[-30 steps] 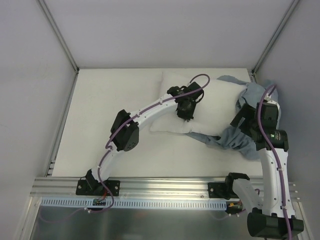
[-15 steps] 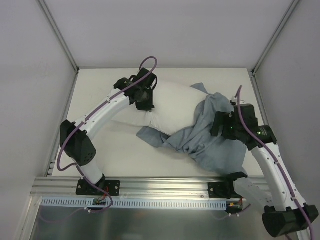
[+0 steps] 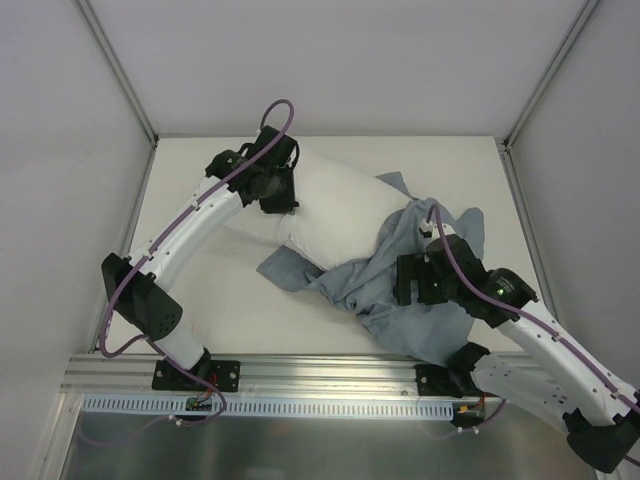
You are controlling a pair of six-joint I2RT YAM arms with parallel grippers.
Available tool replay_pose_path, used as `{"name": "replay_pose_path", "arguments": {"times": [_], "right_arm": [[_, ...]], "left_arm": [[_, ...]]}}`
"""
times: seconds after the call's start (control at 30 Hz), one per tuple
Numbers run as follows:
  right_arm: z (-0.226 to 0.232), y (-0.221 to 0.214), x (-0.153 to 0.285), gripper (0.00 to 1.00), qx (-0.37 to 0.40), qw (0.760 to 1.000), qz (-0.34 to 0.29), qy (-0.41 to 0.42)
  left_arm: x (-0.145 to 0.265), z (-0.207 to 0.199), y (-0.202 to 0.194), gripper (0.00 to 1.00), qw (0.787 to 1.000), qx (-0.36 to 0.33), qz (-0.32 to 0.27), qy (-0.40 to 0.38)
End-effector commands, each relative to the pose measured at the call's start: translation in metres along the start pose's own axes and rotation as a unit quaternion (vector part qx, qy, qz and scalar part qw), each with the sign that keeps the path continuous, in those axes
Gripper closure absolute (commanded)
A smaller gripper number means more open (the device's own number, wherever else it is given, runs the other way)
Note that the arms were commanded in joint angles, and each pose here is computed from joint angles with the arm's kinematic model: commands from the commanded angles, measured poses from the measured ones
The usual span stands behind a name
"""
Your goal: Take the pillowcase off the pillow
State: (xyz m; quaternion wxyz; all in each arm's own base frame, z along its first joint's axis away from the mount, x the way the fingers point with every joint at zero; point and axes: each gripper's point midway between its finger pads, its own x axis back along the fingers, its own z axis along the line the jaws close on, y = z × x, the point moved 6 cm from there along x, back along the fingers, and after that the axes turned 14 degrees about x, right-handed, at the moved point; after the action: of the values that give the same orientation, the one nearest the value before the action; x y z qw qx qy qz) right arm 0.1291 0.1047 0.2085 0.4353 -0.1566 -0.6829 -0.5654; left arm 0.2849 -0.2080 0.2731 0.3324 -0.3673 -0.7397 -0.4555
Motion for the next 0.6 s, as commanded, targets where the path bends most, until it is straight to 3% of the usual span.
{"name": "replay_pose_path", "arguments": {"times": [0.0,0.07,0.1,0.17,0.2,0.23,0.27,0.43,0.57], "right_arm": [[0.002,-0.016,0.0,0.05,-0.018,0.999,0.031,-0.031],[0.002,-0.017,0.0,0.2,-0.028,0.999,0.027,-0.038],[-0.003,-0.017,0.002,0.46,-0.032,0.998,0.023,-0.058],[-0.009,-0.013,0.01,0.7,-0.041,0.996,0.003,-0.078],[-0.016,-0.012,0.013,0.89,-0.038,0.994,-0.004,-0.101],[-0.019,-0.008,0.017,0.95,-0.037,0.993,-0.015,-0.11],[-0.026,-0.006,0.019,0.99,-0.027,0.99,-0.017,-0.137],[-0.045,0.029,0.035,0.99,0.011,0.975,-0.039,-0.218],[-0.059,0.095,0.064,0.99,0.008,0.961,-0.101,-0.259]], "left_arm": [[0.051,-0.016,0.029,1.0,0.994,0.032,-0.074,-0.071],[0.049,-0.008,0.03,1.0,0.995,0.038,-0.073,-0.056],[0.052,0.001,0.036,1.0,0.994,0.051,-0.082,-0.048],[0.053,0.016,0.041,1.0,0.993,0.06,-0.091,-0.034],[0.059,0.026,0.045,1.0,0.992,0.069,-0.106,-0.026],[0.057,0.043,0.052,1.0,0.99,0.088,-0.114,-0.007],[0.064,0.054,0.057,1.0,0.987,0.099,-0.125,-0.005],[0.08,0.107,0.077,1.0,0.976,0.162,-0.148,0.012],[0.108,0.131,0.082,1.0,0.966,0.184,-0.182,0.008]]}}
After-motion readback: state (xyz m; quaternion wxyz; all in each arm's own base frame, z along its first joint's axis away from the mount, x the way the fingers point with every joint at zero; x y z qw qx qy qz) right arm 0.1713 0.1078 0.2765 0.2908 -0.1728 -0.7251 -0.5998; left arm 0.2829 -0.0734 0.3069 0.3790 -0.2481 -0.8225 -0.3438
